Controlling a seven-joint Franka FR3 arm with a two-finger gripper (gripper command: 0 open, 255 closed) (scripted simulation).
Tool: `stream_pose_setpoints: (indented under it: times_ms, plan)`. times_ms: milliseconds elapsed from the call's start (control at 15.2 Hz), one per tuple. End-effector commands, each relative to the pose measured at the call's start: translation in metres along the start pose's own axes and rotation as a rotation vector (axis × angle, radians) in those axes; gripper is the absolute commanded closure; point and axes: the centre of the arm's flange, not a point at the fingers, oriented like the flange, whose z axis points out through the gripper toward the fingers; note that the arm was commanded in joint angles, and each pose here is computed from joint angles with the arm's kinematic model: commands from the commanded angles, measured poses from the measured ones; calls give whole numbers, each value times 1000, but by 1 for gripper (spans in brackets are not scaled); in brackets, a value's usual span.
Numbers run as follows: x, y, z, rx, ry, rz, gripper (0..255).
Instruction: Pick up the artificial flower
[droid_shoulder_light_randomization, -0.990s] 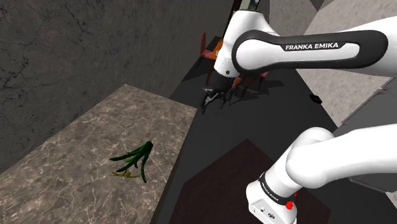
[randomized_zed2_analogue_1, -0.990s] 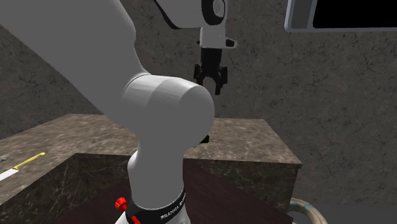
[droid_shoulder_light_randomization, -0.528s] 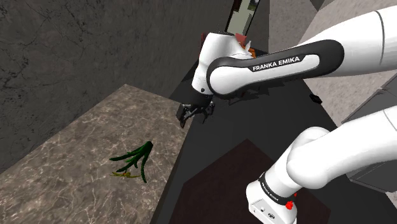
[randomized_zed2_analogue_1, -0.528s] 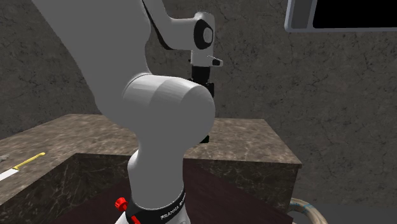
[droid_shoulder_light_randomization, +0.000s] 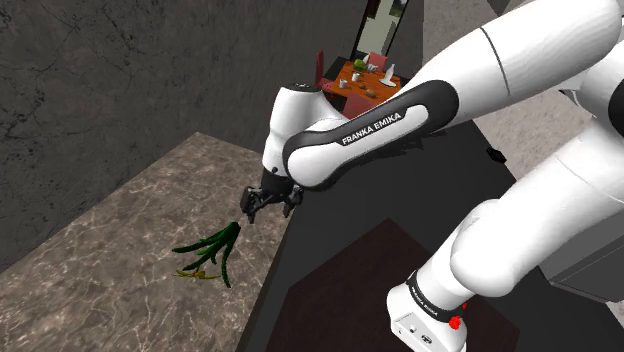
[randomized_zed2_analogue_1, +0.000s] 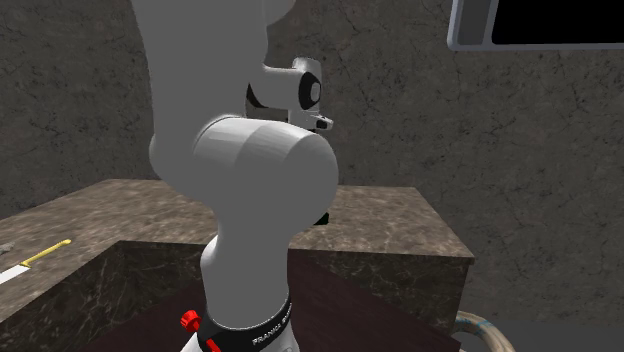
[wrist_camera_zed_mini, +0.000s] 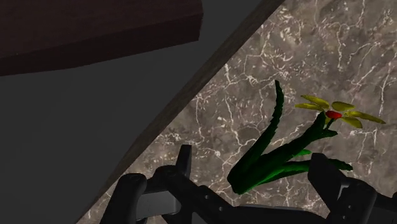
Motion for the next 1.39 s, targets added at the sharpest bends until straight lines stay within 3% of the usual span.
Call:
stream_pose_setpoints:
  times_ms: [0,726,1320]
  plan:
    - [5,-18,19,6,-3,22,0]
    - [32,-115,122,23,-20,132,0]
    - [35,-115,165,23,-21,136,0]
